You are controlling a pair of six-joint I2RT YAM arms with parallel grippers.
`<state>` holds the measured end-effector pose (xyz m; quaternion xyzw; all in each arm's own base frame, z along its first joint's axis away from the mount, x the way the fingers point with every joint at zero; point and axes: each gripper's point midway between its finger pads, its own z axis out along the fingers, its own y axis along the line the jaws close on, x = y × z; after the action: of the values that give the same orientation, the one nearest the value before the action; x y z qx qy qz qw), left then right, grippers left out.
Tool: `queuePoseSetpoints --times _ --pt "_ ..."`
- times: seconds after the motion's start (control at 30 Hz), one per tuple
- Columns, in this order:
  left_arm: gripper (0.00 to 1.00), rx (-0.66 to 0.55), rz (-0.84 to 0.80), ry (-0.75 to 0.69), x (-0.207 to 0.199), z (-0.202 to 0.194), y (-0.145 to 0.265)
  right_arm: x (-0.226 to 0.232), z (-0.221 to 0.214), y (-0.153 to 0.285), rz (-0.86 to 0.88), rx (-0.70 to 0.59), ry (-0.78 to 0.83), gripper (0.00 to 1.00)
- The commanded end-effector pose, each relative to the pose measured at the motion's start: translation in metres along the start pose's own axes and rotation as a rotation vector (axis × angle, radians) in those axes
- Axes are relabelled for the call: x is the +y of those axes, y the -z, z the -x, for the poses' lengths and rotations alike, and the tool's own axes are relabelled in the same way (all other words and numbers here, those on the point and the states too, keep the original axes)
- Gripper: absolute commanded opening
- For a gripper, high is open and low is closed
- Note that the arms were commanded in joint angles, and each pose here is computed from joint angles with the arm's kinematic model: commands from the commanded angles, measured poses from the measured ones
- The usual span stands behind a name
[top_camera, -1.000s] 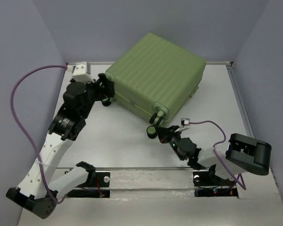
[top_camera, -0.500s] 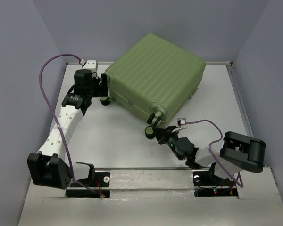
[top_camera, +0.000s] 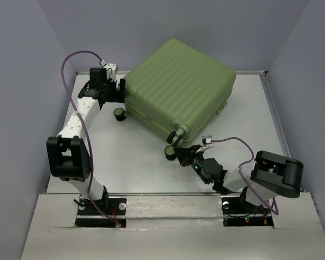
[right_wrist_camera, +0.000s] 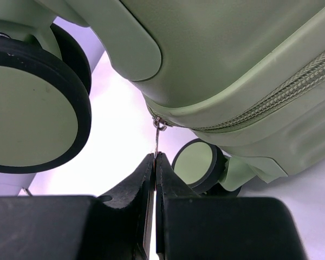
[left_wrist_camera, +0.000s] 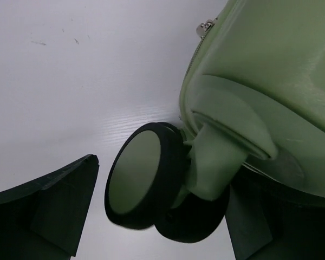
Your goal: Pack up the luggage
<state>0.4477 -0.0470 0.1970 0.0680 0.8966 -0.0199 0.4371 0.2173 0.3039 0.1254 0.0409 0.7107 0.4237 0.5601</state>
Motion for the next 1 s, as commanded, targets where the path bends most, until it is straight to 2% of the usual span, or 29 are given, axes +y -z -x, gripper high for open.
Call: queuePoseSetpoints --times 0.0,0.1,0.13,0.2,0.23,0.33,0.37,0.47,0.53,0.63,0.67,0.73,0.8,0.93,0.97 --pt "0.99 -0.063 -0.069 -0.031 -0.005 0.03 0.004 0.068 0.014 0.008 0.263 -0.03 -0.089 0.07" --pt "0.88 -0.059 -0.108 -0.03 -0.011 0.028 0.0 0.067 0.011 0.006 0.261 -0.027 -0.087 0.07" --pt "0.76 -0.052 -0.115 -0.029 -0.013 0.023 -0.001 0.066 0.009 0.005 0.259 -0.023 -0.086 0.07" --pt "0.59 -0.063 -0.116 -0.027 -0.013 0.025 -0.001 0.066 0.008 0.005 0.259 -0.02 -0.086 0.07" --pt "0.54 -0.069 -0.117 -0.026 -0.013 0.026 0.0 0.066 0.007 0.005 0.258 -0.019 -0.085 0.07" --pt "0.55 -0.089 -0.136 -0.029 -0.019 0.034 0.003 0.065 0.007 0.005 0.256 -0.017 -0.085 0.07" --pt "0.38 -0.092 -0.138 -0.03 -0.02 0.035 0.003 0.064 0.006 0.005 0.254 -0.013 -0.083 0.07" --pt "0.06 -0.083 -0.177 -0.021 -0.032 0.034 0.003 0.063 0.008 0.007 0.246 -0.015 -0.079 0.07" --pt "0.06 -0.069 -0.172 -0.024 -0.041 0.026 0.002 0.06 0.022 0.007 0.248 -0.035 -0.084 0.07" --pt "0.06 -0.057 -0.179 -0.077 -0.08 0.014 0.01 0.064 0.036 0.007 0.267 -0.009 -0.076 0.07" --pt "0.06 -0.057 -0.194 -0.097 -0.092 0.011 0.014 0.051 0.032 0.004 0.219 0.026 -0.046 0.07" --pt "0.06 -0.075 -0.277 -0.108 -0.13 0.002 0.034 0.062 0.054 0.007 0.244 -0.006 -0.02 0.07" --pt "0.06 -0.112 -0.381 -0.096 -0.159 -0.004 0.058 0.05 0.051 0.007 0.178 0.045 0.044 0.07" --pt "0.06 -0.153 -0.515 -0.061 -0.18 -0.018 0.099 0.037 0.065 0.015 0.092 0.071 0.133 0.07" --pt "0.06 -0.196 -0.552 -0.056 -0.184 -0.014 0.117 0.035 0.079 0.017 0.082 0.048 0.13 0.07"
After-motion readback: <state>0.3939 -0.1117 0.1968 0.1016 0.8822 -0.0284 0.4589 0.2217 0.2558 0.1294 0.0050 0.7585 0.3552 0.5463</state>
